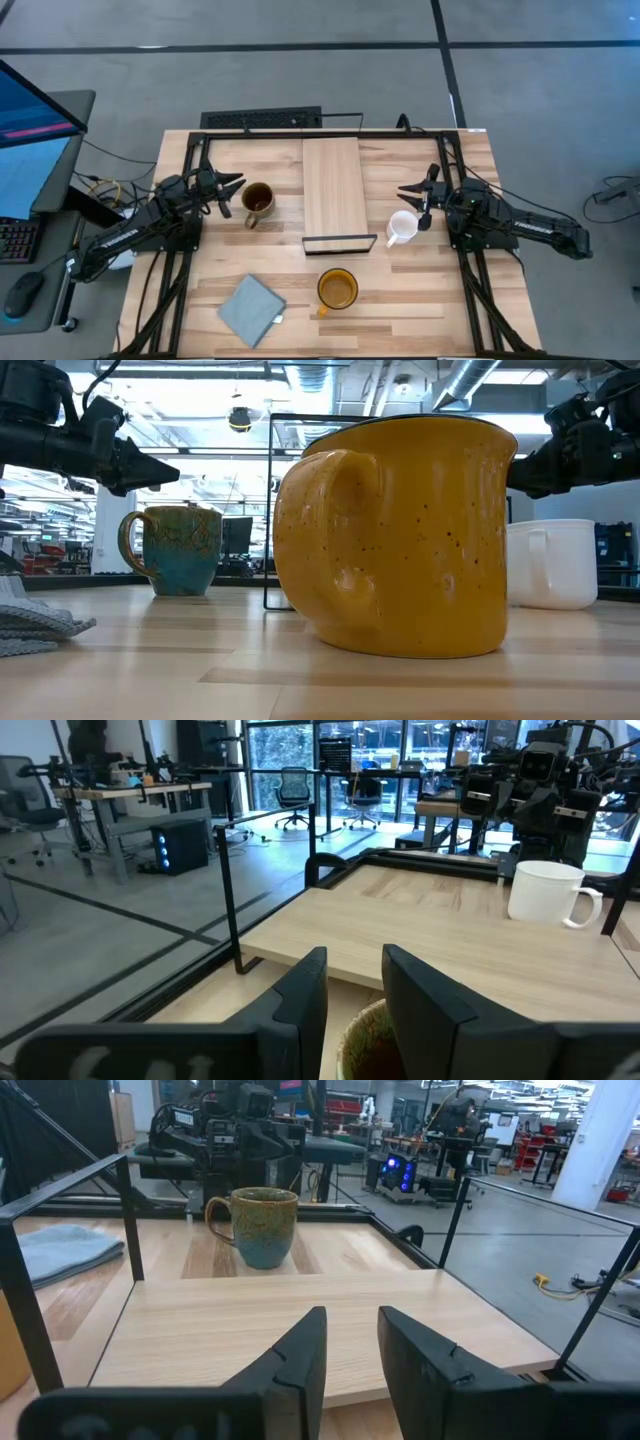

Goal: Stack small to large cups/mugs on shelf

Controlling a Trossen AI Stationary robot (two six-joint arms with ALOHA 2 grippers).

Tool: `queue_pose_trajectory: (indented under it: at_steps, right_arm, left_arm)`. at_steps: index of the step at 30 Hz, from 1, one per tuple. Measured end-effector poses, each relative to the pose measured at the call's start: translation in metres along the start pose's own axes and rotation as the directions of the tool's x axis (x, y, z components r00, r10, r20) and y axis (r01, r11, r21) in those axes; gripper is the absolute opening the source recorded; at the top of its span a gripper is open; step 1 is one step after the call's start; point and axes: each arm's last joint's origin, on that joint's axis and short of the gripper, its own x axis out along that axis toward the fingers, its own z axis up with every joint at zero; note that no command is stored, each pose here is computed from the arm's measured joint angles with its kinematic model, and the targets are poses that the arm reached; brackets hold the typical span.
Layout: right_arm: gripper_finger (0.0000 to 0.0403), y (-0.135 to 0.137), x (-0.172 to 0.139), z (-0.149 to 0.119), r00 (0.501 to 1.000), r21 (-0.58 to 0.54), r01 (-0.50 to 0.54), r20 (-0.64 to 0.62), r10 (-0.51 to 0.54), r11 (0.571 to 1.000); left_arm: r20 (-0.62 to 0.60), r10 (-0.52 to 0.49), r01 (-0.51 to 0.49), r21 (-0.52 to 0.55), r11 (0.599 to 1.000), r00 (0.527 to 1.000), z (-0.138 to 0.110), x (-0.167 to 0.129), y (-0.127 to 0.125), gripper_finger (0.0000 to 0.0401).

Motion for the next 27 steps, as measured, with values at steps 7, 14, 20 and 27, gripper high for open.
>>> queue_pose_trajectory:
  at_steps: [7,14,20,27]
  right_arm:
    - [0.0118,0.000,0.000,0.000,1.000,0.000,0.005,-0.001,-0.005,1.000]
    - [0.0118,-0.001,0.000,0.002,1.000,-0.002,0.009,0.025,-0.009,1.000]
    - [0.0118,-0.002,-0.001,0.012,0.993,0.066,0.015,0.119,-0.023,0.998]
    - [0.0118,-0.007,-0.006,0.035,0.947,0.097,0.041,0.312,-0.069,0.994]
  left_arm:
    - [0.000,0.000,0.000,0.000,1.000,1.000,0.000,0.000,0.000,0.0091]
    - [0.000,0.000,0.000,0.000,1.000,1.000,0.000,0.000,0.000,0.0091]
    - [0.000,0.001,-0.001,0.000,1.000,1.000,0.000,0.000,0.000,0.0091]
    - [0.000,0.000,0.000,0.000,1.000,1.000,0.000,0.000,0.000,0.0091]
